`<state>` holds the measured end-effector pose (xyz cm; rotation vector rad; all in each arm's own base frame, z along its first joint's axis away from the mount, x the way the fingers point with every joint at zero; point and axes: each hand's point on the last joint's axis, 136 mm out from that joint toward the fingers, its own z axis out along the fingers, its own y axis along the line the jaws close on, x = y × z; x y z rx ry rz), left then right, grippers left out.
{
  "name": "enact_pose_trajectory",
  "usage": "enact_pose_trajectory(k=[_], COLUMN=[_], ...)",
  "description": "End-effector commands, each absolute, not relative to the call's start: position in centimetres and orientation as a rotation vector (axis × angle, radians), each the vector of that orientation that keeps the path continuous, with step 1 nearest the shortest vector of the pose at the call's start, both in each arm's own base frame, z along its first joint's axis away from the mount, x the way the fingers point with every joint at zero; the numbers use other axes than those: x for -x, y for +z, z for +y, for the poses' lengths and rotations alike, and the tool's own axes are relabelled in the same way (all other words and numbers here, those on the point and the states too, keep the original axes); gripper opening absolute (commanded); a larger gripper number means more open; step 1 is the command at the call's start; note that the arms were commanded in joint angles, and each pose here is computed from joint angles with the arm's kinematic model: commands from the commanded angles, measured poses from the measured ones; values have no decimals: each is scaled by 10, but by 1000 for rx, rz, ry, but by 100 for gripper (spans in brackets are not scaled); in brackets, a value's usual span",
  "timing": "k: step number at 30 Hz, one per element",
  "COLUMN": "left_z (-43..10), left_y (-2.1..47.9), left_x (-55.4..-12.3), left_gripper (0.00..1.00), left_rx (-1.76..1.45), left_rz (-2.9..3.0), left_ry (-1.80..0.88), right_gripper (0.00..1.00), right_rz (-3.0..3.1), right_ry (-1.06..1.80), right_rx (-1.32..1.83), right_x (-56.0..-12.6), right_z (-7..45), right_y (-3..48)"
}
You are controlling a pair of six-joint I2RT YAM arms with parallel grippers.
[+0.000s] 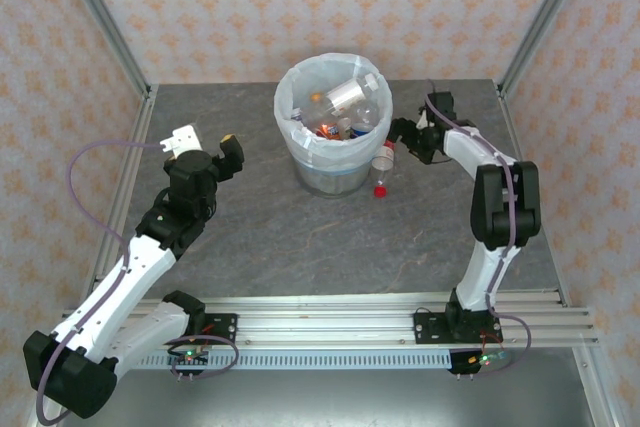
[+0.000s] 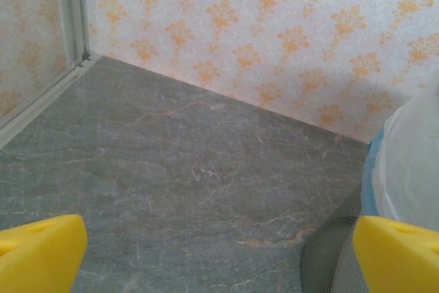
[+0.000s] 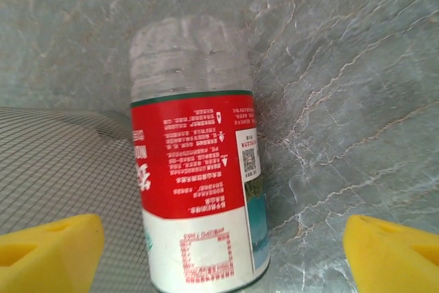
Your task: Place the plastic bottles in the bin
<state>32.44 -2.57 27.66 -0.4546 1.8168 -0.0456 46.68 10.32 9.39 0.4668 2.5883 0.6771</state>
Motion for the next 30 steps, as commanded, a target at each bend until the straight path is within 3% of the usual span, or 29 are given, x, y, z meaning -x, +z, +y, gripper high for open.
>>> enact_pose_trajectory(k=[1,8,16,21,22,30], left_z=[-14,-12,-11,-11,-11,-11], left_y=[278,275,271,269,268,264], left_x=[-318,-319,-321,-323,-324,-325], left_gripper=[100,100,100,100,100,100], left_rx=[501,507,514,518,520,530], left_rz=[1802,1814,1826,1829,1831,1845], left_ry=[0,18,38,43,43,52], right_gripper=[91,89,87,93,99,97], right_rz=[2650,2713,2775,2795,2798,2759], right_ry=[774,740,311,278,296,127], right_rx=[-452,-508,-525,-537,-558,-639], right_x=[-463,-462,-446,-444,-444,-449], right_z=[121,122,73,70,72,78], right_y=[86,57,47,46,44,39])
